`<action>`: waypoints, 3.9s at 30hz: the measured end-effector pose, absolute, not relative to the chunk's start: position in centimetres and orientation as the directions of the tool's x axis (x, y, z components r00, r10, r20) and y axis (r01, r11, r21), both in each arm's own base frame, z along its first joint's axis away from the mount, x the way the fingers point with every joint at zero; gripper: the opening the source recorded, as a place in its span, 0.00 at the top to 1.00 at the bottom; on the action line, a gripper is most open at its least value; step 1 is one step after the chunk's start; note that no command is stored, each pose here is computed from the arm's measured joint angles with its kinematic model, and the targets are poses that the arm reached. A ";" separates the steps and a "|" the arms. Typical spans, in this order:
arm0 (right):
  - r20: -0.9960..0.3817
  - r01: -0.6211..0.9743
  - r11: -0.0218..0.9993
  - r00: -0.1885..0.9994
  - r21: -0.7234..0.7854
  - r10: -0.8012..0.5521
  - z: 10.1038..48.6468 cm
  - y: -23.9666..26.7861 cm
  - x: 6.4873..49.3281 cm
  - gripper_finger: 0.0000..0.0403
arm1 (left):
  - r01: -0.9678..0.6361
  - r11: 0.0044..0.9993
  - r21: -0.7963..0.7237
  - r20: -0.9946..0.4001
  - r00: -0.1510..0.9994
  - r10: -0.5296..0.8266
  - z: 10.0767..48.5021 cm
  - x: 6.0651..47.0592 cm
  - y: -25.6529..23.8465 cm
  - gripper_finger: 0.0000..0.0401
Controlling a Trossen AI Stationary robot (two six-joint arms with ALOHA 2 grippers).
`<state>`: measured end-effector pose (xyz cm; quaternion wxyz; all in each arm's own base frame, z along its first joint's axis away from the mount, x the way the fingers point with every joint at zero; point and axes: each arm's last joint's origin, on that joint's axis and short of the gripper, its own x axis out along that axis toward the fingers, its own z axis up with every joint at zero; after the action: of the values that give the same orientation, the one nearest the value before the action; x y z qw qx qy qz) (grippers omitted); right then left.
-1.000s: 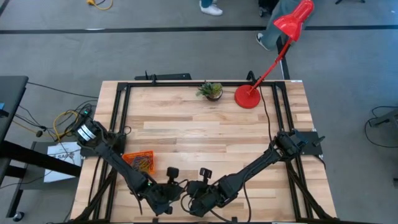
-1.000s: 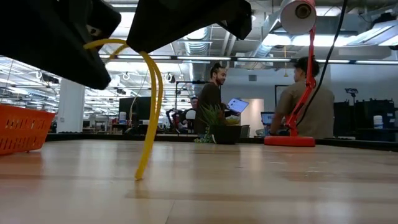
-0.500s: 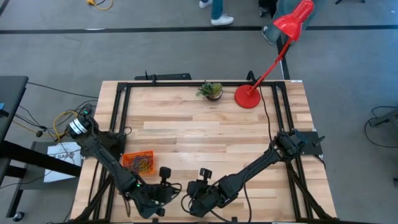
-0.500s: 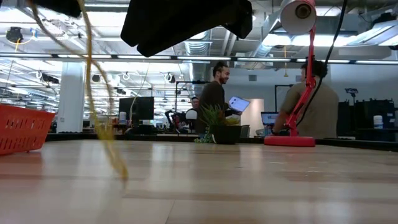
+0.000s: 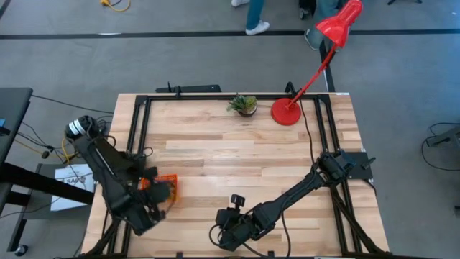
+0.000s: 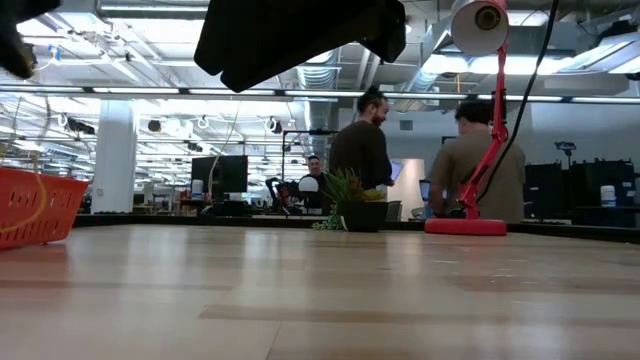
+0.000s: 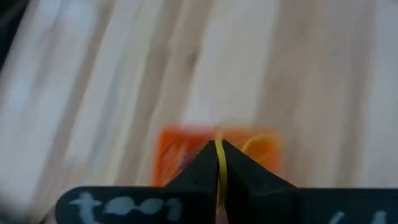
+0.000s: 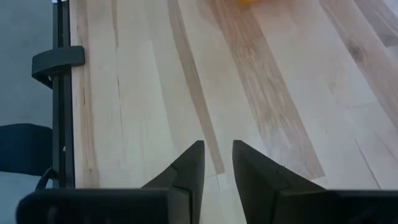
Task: Pick and place rubber bands into bin
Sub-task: Put the yellow rubber band into the orange basket
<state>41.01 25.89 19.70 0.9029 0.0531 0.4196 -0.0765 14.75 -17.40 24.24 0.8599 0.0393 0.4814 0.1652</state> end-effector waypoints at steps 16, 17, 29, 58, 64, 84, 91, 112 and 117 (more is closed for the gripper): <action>-0.766 0.184 0.982 0.636 0.031 -0.095 19.7 25.8 41.0 0.81 | -0.378 0.873 0.309 -0.918 0.120 0.377 24.3 11.4 -16.2 1.00; -0.766 0.184 0.982 0.636 0.031 -0.095 19.7 25.8 41.0 0.81 | -0.377 0.872 0.311 -0.918 0.120 0.379 24.3 11.4 -16.2 0.99; -0.766 0.184 0.982 0.636 0.031 -0.095 19.7 25.8 41.0 0.81 | -0.363 0.872 0.329 -0.903 0.149 0.403 24.1 11.5 -16.1 0.78; -0.765 0.193 0.981 0.636 0.032 -0.100 19.7 25.4 41.3 0.81 | -0.121 0.980 0.156 -0.804 0.561 0.197 20.2 14.2 -18.4 0.77; -0.765 0.193 0.981 0.636 0.032 -0.100 19.7 25.4 41.3 0.81 | -0.150 0.984 0.100 -0.800 0.576 0.169 19.3 14.3 -18.4 0.77; -0.765 0.195 0.980 0.636 0.032 -0.101 19.7 25.4 41.3 0.81 | -0.131 0.988 0.085 -0.815 0.561 0.145 17.1 13.8 -17.8 0.77; -0.765 0.195 0.980 0.636 0.032 -0.101 19.7 25.4 41.3 0.81 | -0.118 0.988 0.094 -0.817 0.559 0.145 17.1 13.8 -17.8 0.77; -0.765 0.195 0.980 0.636 0.032 -0.101 19.7 25.4 41.3 0.81 | -0.092 0.988 0.123 -0.814 0.561 0.154 17.1 13.8 -17.7 0.98; -0.765 0.195 0.980 0.636 0.032 -0.101 19.7 25.4 41.3 0.81 | -0.093 0.989 0.113 -0.812 0.566 0.146 17.3 13.9 -17.9 0.99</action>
<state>41.33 25.39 19.70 0.9026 0.0558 0.4189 -0.0821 13.88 -17.86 17.29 0.8843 0.0288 0.4611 0.0675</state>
